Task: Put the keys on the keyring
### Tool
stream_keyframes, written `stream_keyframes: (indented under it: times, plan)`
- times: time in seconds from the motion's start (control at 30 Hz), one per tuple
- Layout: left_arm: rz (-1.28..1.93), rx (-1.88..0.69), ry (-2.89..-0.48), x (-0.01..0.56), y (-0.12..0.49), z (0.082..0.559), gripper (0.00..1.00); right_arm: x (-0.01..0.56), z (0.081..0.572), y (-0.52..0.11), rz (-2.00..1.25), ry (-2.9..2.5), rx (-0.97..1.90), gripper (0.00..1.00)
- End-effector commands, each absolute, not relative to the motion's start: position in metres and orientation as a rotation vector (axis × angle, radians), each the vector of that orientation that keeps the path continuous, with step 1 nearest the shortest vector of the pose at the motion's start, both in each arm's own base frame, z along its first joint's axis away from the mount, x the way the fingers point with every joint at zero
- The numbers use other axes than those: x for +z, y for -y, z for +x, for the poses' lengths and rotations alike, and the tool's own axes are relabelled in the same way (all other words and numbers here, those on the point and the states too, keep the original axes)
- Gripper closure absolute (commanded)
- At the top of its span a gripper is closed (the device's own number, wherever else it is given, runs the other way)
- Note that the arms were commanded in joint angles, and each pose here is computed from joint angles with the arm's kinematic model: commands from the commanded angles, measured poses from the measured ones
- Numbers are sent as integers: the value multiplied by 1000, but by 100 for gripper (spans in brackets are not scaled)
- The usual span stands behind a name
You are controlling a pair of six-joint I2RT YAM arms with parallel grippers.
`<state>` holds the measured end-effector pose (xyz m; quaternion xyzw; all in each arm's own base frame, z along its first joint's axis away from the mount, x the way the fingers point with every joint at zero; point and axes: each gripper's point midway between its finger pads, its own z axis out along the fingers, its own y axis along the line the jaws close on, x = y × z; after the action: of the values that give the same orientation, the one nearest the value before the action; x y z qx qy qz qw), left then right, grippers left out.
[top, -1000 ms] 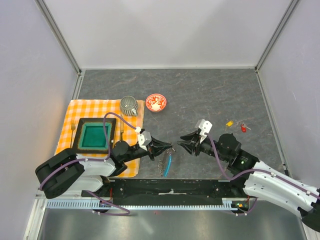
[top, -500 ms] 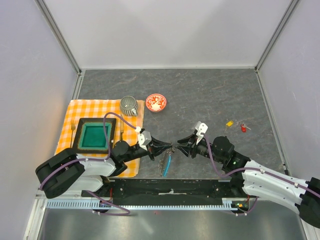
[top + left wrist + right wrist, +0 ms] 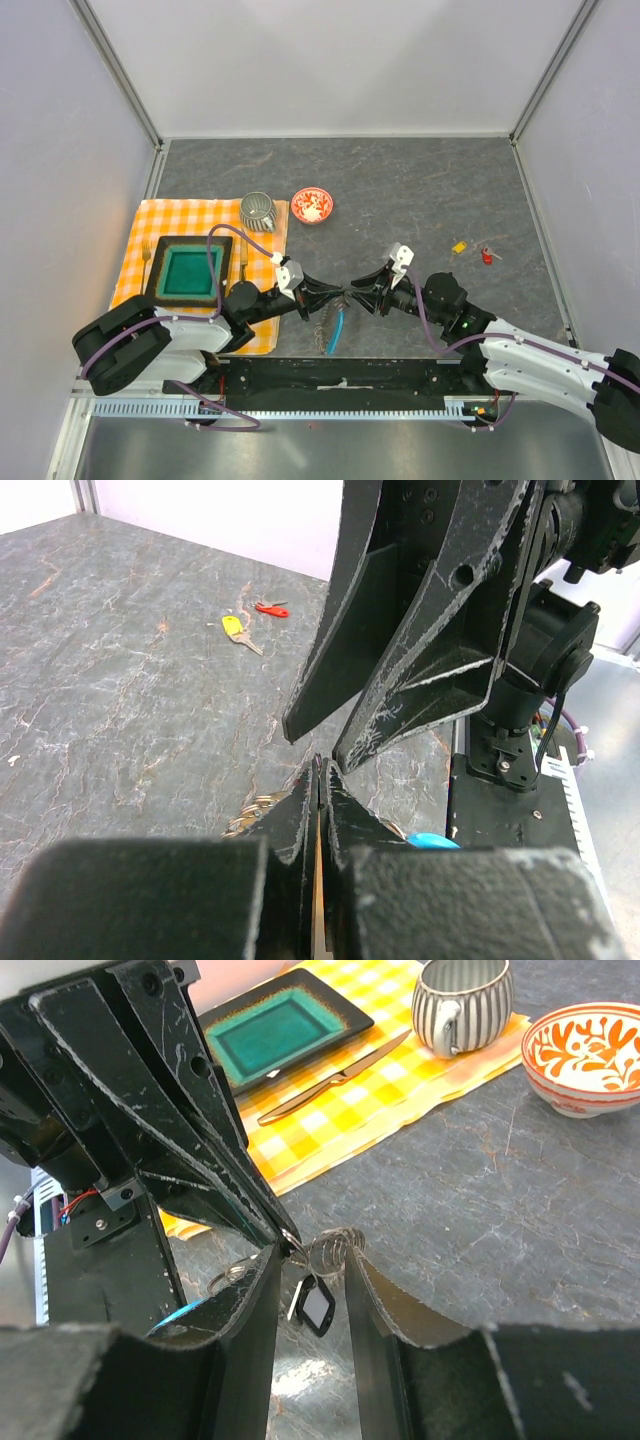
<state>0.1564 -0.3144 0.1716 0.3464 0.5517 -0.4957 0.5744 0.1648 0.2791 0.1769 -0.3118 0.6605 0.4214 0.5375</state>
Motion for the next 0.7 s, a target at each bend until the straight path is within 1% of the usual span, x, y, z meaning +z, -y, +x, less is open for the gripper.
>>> stream_keyframes:
  times: [0.0, 0.67]
  plan:
    - [681, -1186, -998, 246, 304, 155, 98, 178, 164, -279, -723, -1556, 1022, 61]
    - [695, -1212, -978, 252, 305, 149, 98, 184, 172, -281, -655, -1512, 1041, 61]
